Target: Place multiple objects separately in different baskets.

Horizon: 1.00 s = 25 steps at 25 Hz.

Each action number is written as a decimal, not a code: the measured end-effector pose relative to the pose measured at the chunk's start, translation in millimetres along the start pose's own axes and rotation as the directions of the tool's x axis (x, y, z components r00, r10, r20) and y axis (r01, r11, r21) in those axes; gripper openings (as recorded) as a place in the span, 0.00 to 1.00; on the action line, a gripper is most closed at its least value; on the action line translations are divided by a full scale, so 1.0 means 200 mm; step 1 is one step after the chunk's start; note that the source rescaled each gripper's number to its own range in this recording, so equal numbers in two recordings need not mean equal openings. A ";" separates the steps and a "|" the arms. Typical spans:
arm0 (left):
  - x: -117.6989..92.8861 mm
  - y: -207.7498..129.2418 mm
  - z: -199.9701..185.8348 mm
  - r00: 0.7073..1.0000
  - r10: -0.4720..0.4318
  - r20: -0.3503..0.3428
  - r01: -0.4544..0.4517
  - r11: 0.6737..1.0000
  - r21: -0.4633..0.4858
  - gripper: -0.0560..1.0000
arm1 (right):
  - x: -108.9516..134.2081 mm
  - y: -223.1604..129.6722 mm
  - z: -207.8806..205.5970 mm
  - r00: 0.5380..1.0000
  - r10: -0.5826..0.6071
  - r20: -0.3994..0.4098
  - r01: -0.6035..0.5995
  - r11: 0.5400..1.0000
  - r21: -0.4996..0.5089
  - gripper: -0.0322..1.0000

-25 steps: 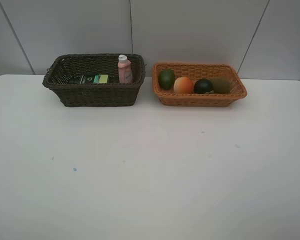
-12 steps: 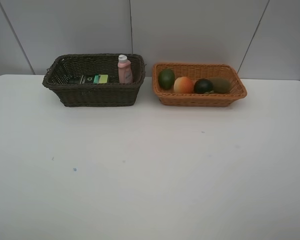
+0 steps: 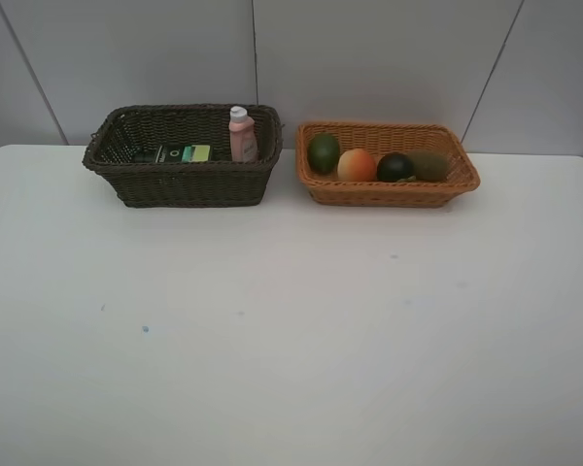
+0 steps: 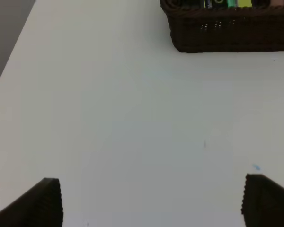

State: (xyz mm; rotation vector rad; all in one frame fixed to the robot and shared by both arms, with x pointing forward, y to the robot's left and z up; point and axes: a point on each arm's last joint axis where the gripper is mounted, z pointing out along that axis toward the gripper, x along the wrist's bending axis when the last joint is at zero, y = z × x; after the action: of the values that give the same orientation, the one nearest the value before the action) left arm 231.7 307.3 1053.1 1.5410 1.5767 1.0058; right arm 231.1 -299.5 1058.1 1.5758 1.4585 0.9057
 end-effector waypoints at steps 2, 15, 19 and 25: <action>0.00 0.00 0.00 1.000 0.000 0.000 0.000 1.000 -0.002 1.00 | 0.00 0.00 0.00 1.000 0.000 0.000 0.000 1.000 0.000 0.98; 0.00 0.00 0.00 1.000 0.006 0.000 -0.006 1.000 -0.003 1.00 | 0.00 0.00 0.00 1.000 0.000 0.000 0.000 1.000 0.000 0.98; 0.00 0.00 0.00 1.000 0.007 0.001 -0.007 1.000 -0.003 1.00 | 0.00 0.00 0.00 1.000 0.000 0.000 0.000 1.000 0.000 0.98; 0.00 0.00 0.00 1.000 0.007 0.002 -0.007 1.000 -0.003 1.00 | 0.00 0.00 0.00 1.000 0.000 0.000 0.000 1.000 0.000 0.98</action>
State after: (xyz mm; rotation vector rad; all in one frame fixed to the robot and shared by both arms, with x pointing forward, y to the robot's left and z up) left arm 232.0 307.1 1053.1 1.5461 1.5687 1.0098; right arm 231.1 -299.5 1058.1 1.5758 1.4585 0.9057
